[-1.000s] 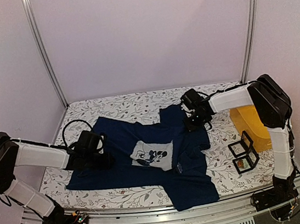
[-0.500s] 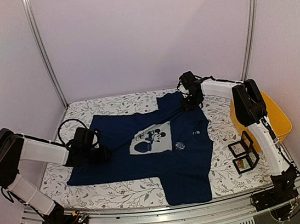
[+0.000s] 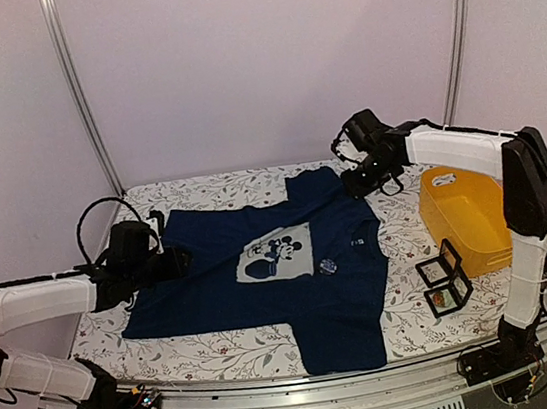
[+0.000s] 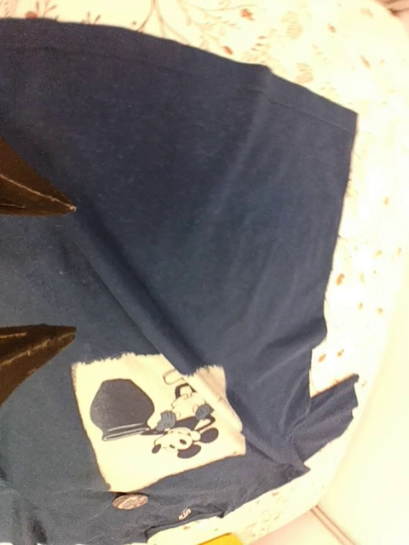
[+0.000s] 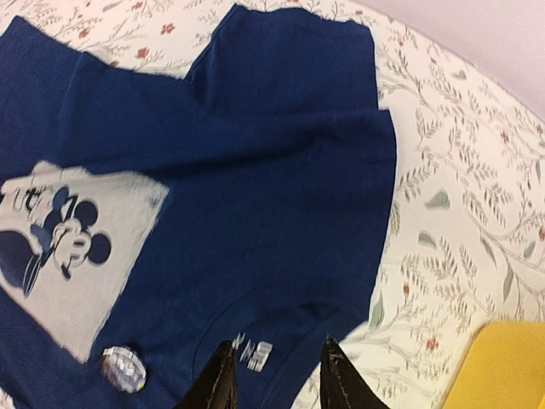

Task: Pin the brooch onto the clothing

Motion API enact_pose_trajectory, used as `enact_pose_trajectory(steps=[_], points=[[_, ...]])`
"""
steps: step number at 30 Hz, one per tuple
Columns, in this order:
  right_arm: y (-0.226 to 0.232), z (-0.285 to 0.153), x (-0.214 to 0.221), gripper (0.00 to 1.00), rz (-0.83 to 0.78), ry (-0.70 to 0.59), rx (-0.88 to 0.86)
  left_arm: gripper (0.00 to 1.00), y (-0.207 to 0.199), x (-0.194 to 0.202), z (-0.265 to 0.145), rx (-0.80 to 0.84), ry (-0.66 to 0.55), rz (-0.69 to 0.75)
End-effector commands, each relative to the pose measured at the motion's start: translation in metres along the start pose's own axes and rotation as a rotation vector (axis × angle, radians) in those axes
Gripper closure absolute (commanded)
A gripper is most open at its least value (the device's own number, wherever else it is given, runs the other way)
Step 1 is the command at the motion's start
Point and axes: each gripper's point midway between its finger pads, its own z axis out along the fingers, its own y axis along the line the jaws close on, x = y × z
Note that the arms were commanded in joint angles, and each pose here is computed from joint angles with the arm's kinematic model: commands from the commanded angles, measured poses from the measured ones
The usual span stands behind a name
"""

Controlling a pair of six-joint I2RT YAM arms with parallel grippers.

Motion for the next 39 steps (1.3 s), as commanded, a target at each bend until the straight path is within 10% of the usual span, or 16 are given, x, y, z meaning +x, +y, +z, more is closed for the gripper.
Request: enact_pose_trajectory(steps=[1, 15, 39], points=[[0.003, -0.031, 0.090, 0.67, 0.140, 0.185, 0.043, 0.52, -0.018, -0.011, -0.017, 0.021, -0.087, 0.082], [-0.003, -0.103, 0.277, 0.66, 0.140, 0.608, 0.509, 0.46, -0.061, 0.001, -0.006, 0.097, -0.066, 0.199], [0.004, -0.096, 0.303, 0.77, -0.090, 0.643, 0.667, 0.46, -0.064, 0.005, -0.007, 0.122, -0.051, 0.207]])
